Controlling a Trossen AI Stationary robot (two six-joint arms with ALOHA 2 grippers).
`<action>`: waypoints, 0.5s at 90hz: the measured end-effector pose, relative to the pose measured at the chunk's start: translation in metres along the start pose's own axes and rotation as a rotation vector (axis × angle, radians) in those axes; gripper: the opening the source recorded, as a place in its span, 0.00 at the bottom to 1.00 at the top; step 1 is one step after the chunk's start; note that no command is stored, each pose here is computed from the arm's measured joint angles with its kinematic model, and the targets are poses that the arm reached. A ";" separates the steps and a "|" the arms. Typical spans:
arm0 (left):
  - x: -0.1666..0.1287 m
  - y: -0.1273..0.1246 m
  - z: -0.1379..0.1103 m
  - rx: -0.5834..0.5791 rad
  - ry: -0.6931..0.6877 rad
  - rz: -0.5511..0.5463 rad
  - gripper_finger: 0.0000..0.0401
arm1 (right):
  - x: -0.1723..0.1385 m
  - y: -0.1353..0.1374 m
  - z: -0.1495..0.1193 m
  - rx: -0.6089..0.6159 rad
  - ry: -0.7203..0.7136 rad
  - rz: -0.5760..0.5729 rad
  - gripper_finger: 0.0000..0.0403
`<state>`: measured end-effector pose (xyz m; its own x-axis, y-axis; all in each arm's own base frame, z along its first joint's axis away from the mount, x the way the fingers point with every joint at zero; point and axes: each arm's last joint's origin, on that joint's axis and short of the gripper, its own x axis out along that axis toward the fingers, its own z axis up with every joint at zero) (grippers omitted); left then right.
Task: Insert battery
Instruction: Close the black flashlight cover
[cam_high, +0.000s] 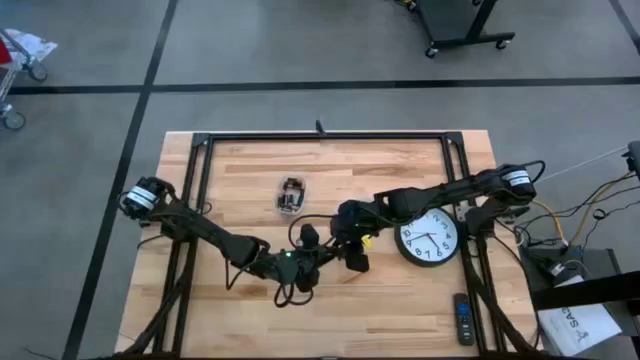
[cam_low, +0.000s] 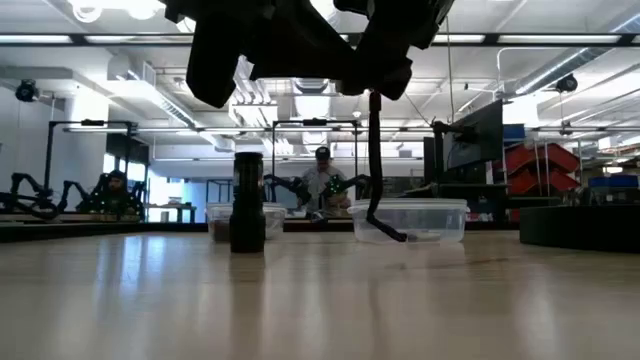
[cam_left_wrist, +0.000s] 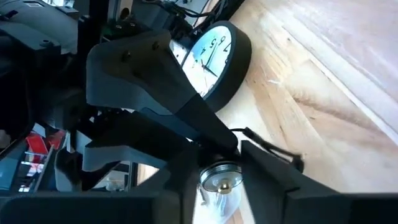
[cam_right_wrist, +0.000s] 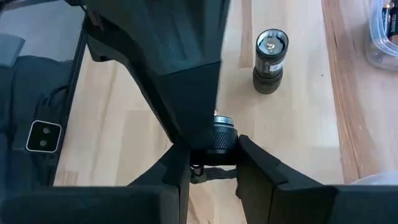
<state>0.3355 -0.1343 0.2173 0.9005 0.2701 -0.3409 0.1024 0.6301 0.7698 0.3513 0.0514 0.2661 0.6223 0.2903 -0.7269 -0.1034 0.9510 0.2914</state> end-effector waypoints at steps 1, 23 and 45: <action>0.000 0.000 0.000 0.001 0.002 0.000 0.31 | 0.000 0.000 0.000 0.000 0.000 0.000 0.18; 0.008 -0.003 -0.007 0.014 0.037 -0.004 0.57 | 0.000 0.000 -0.001 0.003 0.009 -0.002 0.18; 0.014 -0.006 -0.006 -0.021 0.013 0.021 0.56 | 0.000 0.000 -0.002 0.018 0.018 0.004 0.19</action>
<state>0.3452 -0.1298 0.2051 0.8968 0.2928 -0.3318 0.0747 0.6389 0.7656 0.3499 0.0517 0.2651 0.6075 0.2966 -0.7368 -0.0920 0.9477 0.3056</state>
